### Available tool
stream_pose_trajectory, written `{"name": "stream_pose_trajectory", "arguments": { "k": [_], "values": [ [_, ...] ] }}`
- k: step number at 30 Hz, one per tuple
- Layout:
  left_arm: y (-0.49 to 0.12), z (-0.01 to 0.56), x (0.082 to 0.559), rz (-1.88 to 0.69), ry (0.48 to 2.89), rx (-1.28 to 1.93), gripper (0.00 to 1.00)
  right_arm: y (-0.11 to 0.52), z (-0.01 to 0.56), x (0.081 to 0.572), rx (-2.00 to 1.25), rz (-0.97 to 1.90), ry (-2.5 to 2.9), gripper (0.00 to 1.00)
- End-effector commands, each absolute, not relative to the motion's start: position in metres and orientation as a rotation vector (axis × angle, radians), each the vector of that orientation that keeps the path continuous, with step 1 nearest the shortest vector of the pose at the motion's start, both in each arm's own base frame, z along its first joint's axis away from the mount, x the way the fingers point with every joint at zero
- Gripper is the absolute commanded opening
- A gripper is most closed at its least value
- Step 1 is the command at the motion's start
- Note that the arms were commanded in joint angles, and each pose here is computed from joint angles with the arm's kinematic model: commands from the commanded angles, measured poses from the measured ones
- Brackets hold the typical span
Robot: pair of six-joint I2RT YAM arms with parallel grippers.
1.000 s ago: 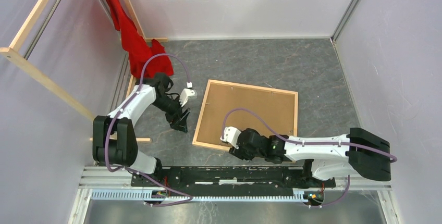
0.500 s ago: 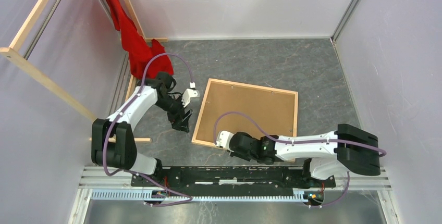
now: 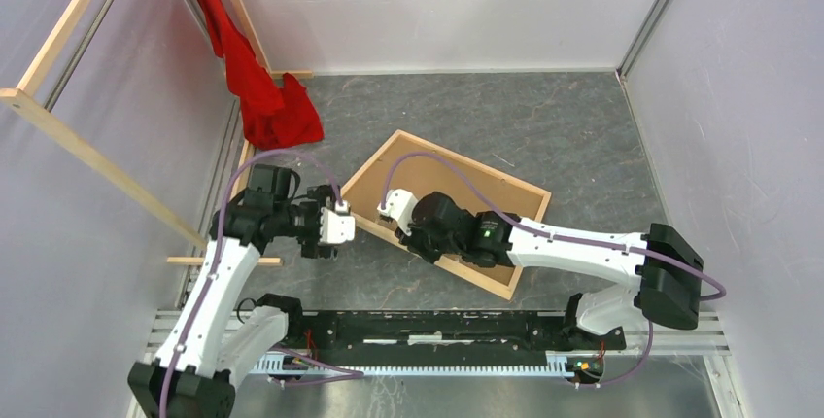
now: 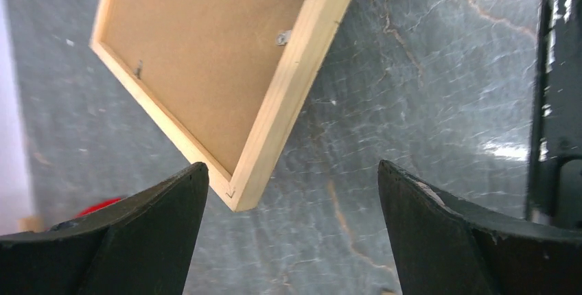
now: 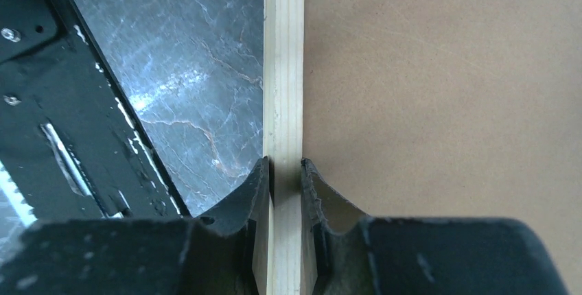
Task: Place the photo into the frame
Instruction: Turn over the photo frame at the center of the board.
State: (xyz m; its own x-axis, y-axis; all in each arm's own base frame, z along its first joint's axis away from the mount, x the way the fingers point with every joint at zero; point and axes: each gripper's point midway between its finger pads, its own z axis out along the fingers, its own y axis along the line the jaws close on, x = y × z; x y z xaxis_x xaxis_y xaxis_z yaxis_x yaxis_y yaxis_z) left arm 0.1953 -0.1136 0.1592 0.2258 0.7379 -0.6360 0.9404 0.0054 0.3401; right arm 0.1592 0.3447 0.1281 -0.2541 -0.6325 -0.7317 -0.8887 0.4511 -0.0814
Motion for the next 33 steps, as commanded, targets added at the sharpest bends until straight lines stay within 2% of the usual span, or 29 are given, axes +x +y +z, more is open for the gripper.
{"name": "stream_pose_trajectory", "arguments": {
  "k": [1,10,16,17,20,23,24,25,27,28,33],
  "values": [
    [-0.121,0.172,0.202,-0.127,1.148,1.927,0.99,0.371,0.181,0.162,-1.212,0.648,1.895,0.00],
    [-0.127,0.180,0.221,0.170,0.798,1.945,0.95,0.381,0.207,0.165,-1.189,0.776,1.917,0.00],
    [-0.134,0.190,0.236,0.259,0.702,1.895,0.87,0.387,0.221,0.165,-1.175,0.836,1.909,0.00],
    [-0.135,0.191,0.236,0.253,0.699,1.897,0.82,0.387,0.223,0.165,-1.174,0.836,1.910,0.00],
    [-0.137,0.197,0.242,0.256,0.695,1.891,0.57,0.387,0.226,0.167,-1.170,0.835,1.915,0.00],
    [-0.137,0.198,0.246,0.281,0.681,1.895,0.43,0.387,0.231,0.167,-1.164,0.842,1.912,0.00],
    [-0.137,0.199,0.248,0.291,0.680,1.892,0.40,0.387,0.232,0.168,-1.162,0.842,1.913,0.02],
    [-0.137,0.200,0.250,0.285,0.697,1.875,0.38,0.387,0.234,0.167,-1.163,0.840,1.915,0.10],
    [-0.137,0.204,0.252,0.273,0.724,1.855,0.37,0.383,0.237,0.170,-1.166,0.806,1.922,0.38],
    [-0.137,0.207,0.253,0.265,0.743,1.842,0.36,0.379,0.240,0.173,-1.169,0.777,1.914,0.45],
    [-0.138,0.221,0.250,0.193,0.807,1.829,0.35,0.358,0.241,0.176,-1.222,0.636,1.876,0.64]
  ]
}}
